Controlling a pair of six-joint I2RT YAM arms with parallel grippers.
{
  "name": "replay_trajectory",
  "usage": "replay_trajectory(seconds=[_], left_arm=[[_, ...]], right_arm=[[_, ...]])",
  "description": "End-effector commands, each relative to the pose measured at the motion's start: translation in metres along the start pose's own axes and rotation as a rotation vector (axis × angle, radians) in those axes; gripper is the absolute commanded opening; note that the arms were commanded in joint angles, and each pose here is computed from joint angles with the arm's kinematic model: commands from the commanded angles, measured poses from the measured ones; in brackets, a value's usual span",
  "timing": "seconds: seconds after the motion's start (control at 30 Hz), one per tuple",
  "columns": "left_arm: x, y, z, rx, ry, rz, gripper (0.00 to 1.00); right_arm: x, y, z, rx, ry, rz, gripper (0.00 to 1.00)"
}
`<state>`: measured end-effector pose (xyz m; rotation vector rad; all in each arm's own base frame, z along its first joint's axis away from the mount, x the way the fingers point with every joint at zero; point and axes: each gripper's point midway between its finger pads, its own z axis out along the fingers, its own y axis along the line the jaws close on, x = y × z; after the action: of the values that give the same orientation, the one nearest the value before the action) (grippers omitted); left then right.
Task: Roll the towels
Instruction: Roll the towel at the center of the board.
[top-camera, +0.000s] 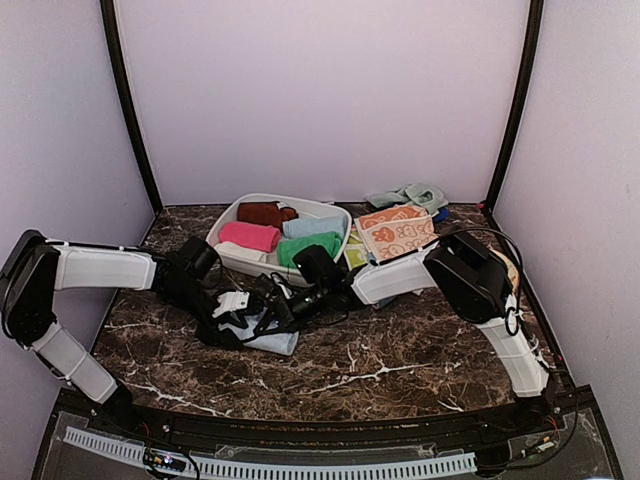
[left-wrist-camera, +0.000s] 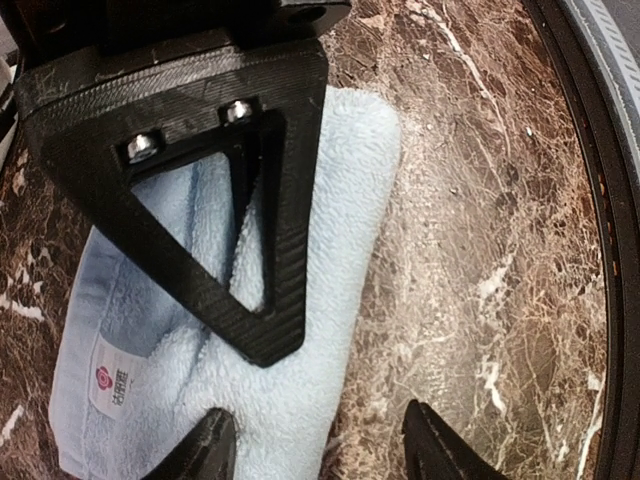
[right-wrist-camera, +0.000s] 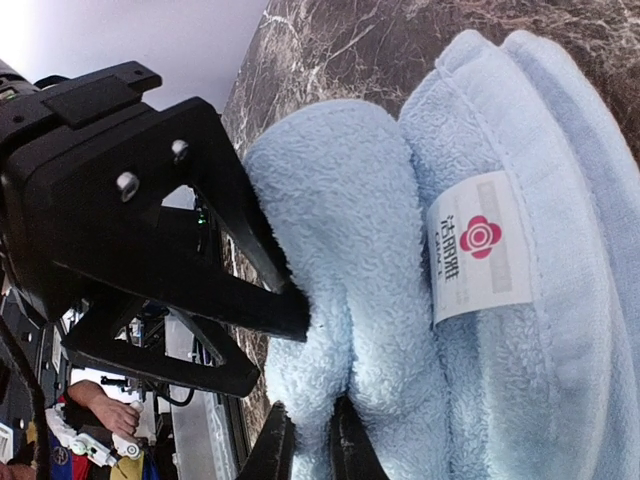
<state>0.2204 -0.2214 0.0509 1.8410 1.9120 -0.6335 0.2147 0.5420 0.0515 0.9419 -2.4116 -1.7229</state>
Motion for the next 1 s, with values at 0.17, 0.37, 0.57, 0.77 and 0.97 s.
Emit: replay_trajectory(seconds=[0.17, 0.37, 0.57, 0.77, 0.97], left_arm=[[-0.016, -0.011, -0.026, -0.016, -0.015, 0.063, 0.6], [-0.006, -0.004, -0.01, 0.005, 0.019, 0.027, 0.59], [-0.002, 0.003, 0.003, 0.025, 0.041, -0.012, 0.46], [0.006, -0.002, 0.016, 0.093, 0.063, -0.086, 0.13], [0.013, -0.025, 0.016, 0.206, 0.081, -0.155, 0.0]], right_arm=[[0.05, -0.029, 0.011, 0.042, 0.151, 0.189, 0.06], [0.049, -0.026, 0.011, 0.027, 0.141, 0.193, 0.07], [0.043, -0.02, 0.011, 0.011, 0.126, 0.2, 0.08], [0.007, 0.009, -0.021, -0.117, -0.085, 0.13, 0.35], [-0.023, 0.015, -0.087, 0.067, -0.301, -0.044, 0.53]])
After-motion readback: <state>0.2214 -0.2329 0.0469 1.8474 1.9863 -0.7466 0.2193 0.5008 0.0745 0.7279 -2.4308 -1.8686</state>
